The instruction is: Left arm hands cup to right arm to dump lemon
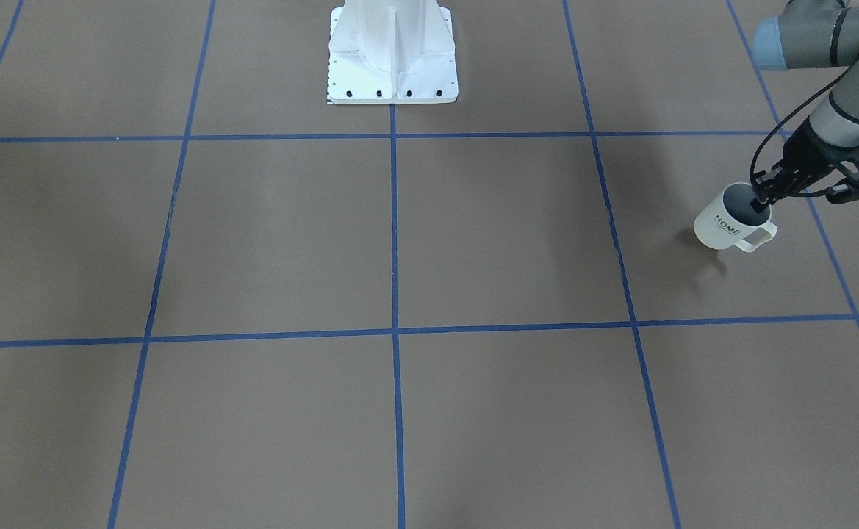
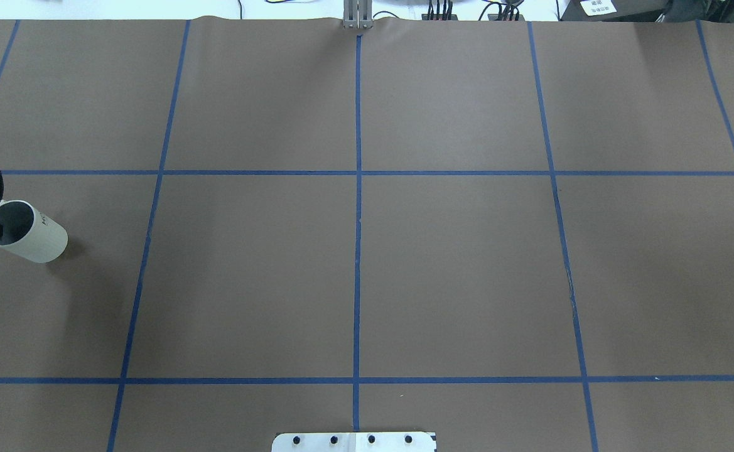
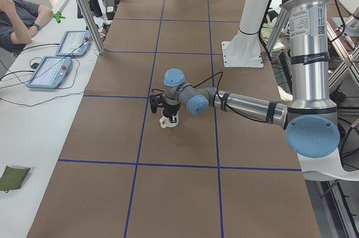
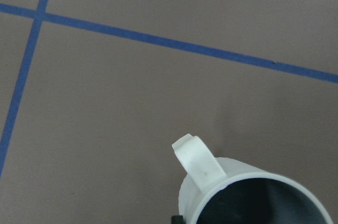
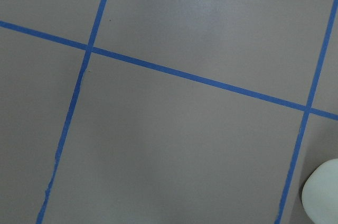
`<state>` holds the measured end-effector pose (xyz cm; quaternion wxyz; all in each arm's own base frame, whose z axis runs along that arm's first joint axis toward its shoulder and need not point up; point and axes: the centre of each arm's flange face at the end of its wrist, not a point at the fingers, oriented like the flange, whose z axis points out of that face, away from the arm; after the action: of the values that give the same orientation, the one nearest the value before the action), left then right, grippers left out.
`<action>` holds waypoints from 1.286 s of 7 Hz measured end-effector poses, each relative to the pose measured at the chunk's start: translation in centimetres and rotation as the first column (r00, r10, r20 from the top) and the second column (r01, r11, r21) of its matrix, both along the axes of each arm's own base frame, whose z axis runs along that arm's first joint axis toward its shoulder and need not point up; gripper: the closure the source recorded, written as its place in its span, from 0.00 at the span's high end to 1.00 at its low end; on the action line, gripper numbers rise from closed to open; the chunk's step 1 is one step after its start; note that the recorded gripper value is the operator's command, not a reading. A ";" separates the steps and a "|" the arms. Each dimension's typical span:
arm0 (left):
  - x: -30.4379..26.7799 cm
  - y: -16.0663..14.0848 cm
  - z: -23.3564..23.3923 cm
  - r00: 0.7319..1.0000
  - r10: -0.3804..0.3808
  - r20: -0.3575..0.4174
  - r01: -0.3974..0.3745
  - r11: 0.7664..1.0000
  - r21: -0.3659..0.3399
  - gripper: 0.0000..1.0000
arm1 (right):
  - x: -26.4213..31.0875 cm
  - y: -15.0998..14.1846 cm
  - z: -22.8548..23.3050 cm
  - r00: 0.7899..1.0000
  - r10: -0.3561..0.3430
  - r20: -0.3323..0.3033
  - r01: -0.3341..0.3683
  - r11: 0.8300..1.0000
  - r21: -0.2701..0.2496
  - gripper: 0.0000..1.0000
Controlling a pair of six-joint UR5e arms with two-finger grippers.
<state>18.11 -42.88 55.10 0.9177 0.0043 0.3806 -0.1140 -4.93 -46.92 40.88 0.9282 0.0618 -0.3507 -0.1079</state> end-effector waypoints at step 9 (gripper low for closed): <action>-6.9 -7.7 -3.7 0.955 0.252 0.157 -0.285 0.927 0.243 1.00 | 5.9 0.1 7.6 0.999 0.019 0.049 -0.015 0.996 -0.093 1.00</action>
<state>11.17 -50.56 51.37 0.9377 0.0807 0.3318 0.0647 1.01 -46.78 48.49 0.9220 0.0244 -0.3777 -0.0821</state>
